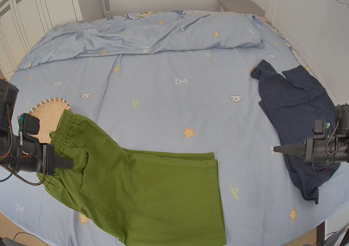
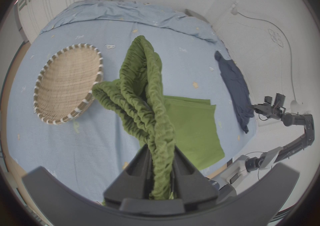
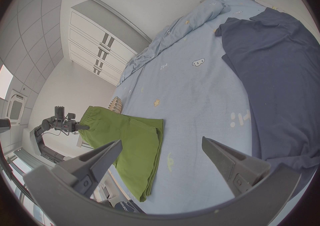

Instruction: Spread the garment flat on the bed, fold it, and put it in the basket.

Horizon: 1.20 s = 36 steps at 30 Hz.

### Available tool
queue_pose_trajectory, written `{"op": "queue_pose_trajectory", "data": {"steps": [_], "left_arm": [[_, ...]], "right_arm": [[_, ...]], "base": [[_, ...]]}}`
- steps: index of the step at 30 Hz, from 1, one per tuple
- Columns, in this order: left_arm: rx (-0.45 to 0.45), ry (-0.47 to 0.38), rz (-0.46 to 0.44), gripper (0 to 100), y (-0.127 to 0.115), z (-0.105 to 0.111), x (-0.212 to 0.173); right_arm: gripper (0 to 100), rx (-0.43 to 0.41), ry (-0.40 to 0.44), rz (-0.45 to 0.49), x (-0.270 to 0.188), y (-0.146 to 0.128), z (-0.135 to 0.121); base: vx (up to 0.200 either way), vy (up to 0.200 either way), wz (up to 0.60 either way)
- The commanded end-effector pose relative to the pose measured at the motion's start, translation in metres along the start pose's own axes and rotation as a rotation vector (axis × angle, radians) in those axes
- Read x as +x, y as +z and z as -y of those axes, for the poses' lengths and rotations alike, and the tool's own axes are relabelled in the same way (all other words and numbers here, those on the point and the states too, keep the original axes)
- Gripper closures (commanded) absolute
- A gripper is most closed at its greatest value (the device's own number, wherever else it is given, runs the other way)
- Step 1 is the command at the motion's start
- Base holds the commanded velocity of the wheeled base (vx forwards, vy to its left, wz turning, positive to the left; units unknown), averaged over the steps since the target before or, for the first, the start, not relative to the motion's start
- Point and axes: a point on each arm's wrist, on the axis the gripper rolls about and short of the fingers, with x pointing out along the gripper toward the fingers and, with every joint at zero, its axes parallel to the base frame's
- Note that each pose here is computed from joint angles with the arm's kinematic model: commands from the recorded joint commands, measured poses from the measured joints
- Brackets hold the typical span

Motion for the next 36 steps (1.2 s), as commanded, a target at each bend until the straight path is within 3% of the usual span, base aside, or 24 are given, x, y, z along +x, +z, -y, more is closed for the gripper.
{"op": "queue_pose_trajectory", "data": {"steps": [1, 9, 16, 22, 35, 36], "left_arm": [[0.102, -0.057, -0.027, 100, 0.005, 0.055, 0.009], [0.216, -0.101, -0.09, 100, 0.007, 0.095, 0.039], [0.214, -0.183, -0.127, 100, -0.005, 0.131, 0.05], [0.24, -0.196, -0.16, 100, -0.013, 0.141, 0.059], [0.187, -0.202, -0.152, 100, -0.019, 0.163, 0.089], [0.18, -0.208, -0.151, 0, -0.02, 0.166, 0.09]], "right_arm": [[0, 0.001, -0.004, 0.003, -0.001, 0.0, 0.001], [0, 0.001, -0.005, 0.001, 0.0, 0.0, 0.001], [0, 0.002, -0.001, -0.008, 0.002, -0.001, 0.001], [0, 0.002, -0.003, -0.008, 0.002, -0.001, 0.001], [0, -0.001, -0.001, -0.009, 0.003, -0.001, 0.001], [0, -0.001, -0.001, -0.009, 0.003, -0.001, 0.001]], "base": [[0.0, 0.0, 0.0], [0.0, 0.0, 0.0], [0.0, 0.0, 0.0], [0.0, 0.0, 0.0], [0.0, 0.0, 0.0], [0.0, 0.0, 0.0]]}}
